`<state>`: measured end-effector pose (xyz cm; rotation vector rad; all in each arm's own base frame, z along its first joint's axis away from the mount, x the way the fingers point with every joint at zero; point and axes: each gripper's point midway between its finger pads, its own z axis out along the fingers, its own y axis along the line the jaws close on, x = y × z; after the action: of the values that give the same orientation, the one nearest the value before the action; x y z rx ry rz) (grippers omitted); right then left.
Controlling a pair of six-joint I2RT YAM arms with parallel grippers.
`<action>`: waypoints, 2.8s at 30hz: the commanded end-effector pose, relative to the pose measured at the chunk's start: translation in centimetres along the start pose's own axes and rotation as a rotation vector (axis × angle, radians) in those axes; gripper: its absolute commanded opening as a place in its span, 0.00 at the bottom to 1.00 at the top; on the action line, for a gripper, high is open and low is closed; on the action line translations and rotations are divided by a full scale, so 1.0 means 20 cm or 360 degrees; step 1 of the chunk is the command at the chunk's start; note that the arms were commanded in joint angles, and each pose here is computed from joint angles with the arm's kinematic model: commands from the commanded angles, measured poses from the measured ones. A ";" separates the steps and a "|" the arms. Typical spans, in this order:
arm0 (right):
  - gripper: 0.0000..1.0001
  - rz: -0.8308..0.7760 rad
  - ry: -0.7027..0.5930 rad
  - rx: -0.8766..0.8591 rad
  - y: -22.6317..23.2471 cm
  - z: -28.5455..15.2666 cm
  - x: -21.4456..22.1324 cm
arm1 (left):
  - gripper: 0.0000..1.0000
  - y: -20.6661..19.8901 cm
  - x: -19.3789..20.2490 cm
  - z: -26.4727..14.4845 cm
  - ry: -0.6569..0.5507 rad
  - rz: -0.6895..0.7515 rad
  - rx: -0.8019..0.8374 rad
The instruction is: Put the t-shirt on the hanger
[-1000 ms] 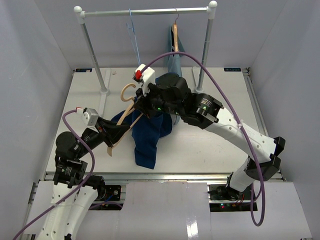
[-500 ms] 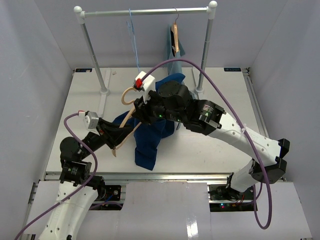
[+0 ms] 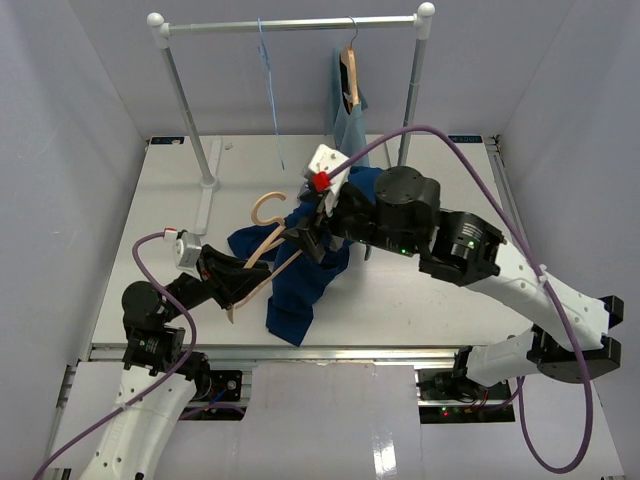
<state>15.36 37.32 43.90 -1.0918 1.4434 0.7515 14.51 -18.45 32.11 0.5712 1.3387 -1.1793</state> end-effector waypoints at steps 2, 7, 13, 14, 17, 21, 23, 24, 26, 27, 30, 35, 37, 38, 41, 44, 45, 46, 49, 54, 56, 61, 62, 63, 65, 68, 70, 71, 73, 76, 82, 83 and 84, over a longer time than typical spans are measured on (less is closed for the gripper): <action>0.76 -0.0211 -0.0262 -0.0027 -0.02 -0.20 -0.21 | 0.00 -0.12 -0.06 -0.01 -0.0059 0.0110 0.0152; 0.74 -0.0645 -0.0220 -0.0048 -0.04 -0.26 -0.11 | 0.00 -0.15 -0.04 -0.02 -0.0030 0.0101 0.0209; 0.72 -0.0786 0.0065 -0.0377 0.08 -0.28 0.10 | 0.00 -0.19 0.01 -0.04 0.0049 0.0088 0.0290; 0.72 -0.0783 0.0109 -0.0436 0.11 -0.30 0.14 | 0.00 -0.20 0.02 -0.04 0.0062 0.0084 0.0300; 0.73 -0.0777 0.0206 -0.0460 0.11 -0.28 0.20 | 0.00 -0.21 0.03 -0.05 0.0096 0.0090 0.0334; 0.73 -0.0760 0.0318 -0.0510 0.09 -0.23 0.29 | 0.00 -0.23 0.04 -0.06 0.0119 0.0107 0.0362; 0.72 -0.0725 0.0380 -0.0553 0.10 -0.21 0.34 | 0.00 -0.24 0.04 -0.06 0.0120 0.0119 0.0375; 0.71 -0.0709 0.0422 -0.0555 0.09 -0.19 0.37 | 0.00 -0.25 0.04 -0.07 0.0122 0.0123 0.0384; 0.71 -0.0681 0.0493 -0.0543 0.07 -0.14 0.42 | 0.00 -0.26 0.05 -0.07 0.0133 0.0129 0.0408; 0.70 -0.0669 0.0514 -0.0547 0.07 -0.13 0.44 | 0.00 -0.27 0.05 -0.08 0.0137 0.0135 0.0420; 0.69 -0.0637 0.0556 -0.0578 0.08 -0.09 0.48 | 0.00 -0.28 0.05 -0.08 0.0134 0.0153 0.0437; 0.63 -0.0582 0.0603 -0.0634 0.11 -0.03 0.54 | 0.00 -0.29 0.04 -0.08 0.0133 0.0154 0.0445; 0.58 -0.0558 0.0620 -0.0659 0.13 -0.01 0.56 | 0.00 -0.28 0.04 -0.08 0.0132 0.0155 0.0445; 0.56 -0.0537 0.0630 -0.0676 0.14 -0.01 0.58 | 0.00 -0.28 0.03 -0.08 0.0128 0.0156 0.0444; 0.25 -0.0478 0.0632 -0.0776 0.20 0.00 0.61 | 0.00 -0.27 0.00 -0.06 0.0098 0.0153 0.0421; 0.08 -0.0426 0.0651 -0.0801 0.23 -0.01 0.67 | 0.00 -0.27 -0.03 -0.05 0.0071 0.0151 0.0408; 0.08 -0.0411 0.0662 -0.0785 0.23 -0.01 0.69 | 0.00 -0.27 -0.03 -0.05 0.0061 0.0148 0.0397; 0.08 -0.0406 0.0665 -0.0750 0.21 -0.01 0.71 | 0.00 -0.26 -0.04 -0.05 0.0051 0.0144 0.0383; 0.08 -0.0395 0.0576 -0.0596 0.15 -0.02 0.67 | 0.00 -0.21 -0.09 -0.02 0.0003 0.0123 0.0275; 0.08 -0.0303 0.0537 -0.0335 0.04 -0.04 0.69 | 0.58 -0.04 -0.15 0.04 -0.0028 0.0038 0.0000; 0.08 -0.0253 0.0525 -0.0210 -0.01 -0.04 0.70 | 0.66 0.00 -0.18 0.04 -0.0020 0.0033 -0.0099; 0.08 -0.0048 0.0565 0.0299 -0.27 -0.07 0.74 | 0.73 0.29 -0.30 0.04 0.0005 -0.0091 -0.0660; 0.08 -0.0004 0.0561 0.0353 -0.30 -0.07 0.75 | 0.73 0.31 -0.29 0.05 0.0038 -0.0120 -0.0681; 0.08 0.0029 0.0553 0.0409 -0.32 -0.08 0.75 | 0.72 0.32 -0.26 0.05 0.0070 -0.0164 -0.0682; 0.08 0.0070 0.0524 0.0503 -0.37 -0.10 0.74 | 0.71 0.31 -0.19 0.07 0.0125 -0.0294 -0.0635; 0.08 0.0132 0.0451 0.0522 -0.38 -0.07 0.71 | 0.69 0.34 -0.03 0.07 0.0189 -0.0492 -0.0616; 0.08 0.0146 0.0414 0.0519 -0.37 -0.06 0.69 | 0.69 0.33 0.05 0.08 0.0182 -0.0616 -0.0562; 0.08 0.0154 0.0396 0.0526 -0.38 -0.05 0.68 | 0.69 0.32 0.06 0.08 0.0179 -0.0648 -0.0527; 0.08 0.0167 0.0368 0.0544 -0.39 -0.04 0.67 | 0.69 0.31 0.12 0.08 0.0199 -0.0702 -0.0485; 0.08 0.0183 0.0307 0.0498 -0.36 -0.02 0.64 | 0.69 0.33 0.19 0.08 0.0210 -0.0763 -0.0497; 0.08 0.0204 0.0233 0.0427 -0.33 0.00 0.57 | 0.69 0.35 0.30 0.10 0.0178 -0.0952 -0.0489; 0.08 0.0204 0.0210 0.0416 -0.32 0.00 0.55 | 0.69 0.34 0.35 0.10 0.0182 -0.1051 -0.0486; 0.08 0.0202 0.0195 0.0408 -0.32 0.01 0.54 | 0.69 0.33 0.36 0.11 0.0175 -0.1101 -0.0466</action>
<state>21.88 31.61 29.24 -0.9590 1.8181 0.4603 20.60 -18.94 23.72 0.0223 1.8695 -1.3096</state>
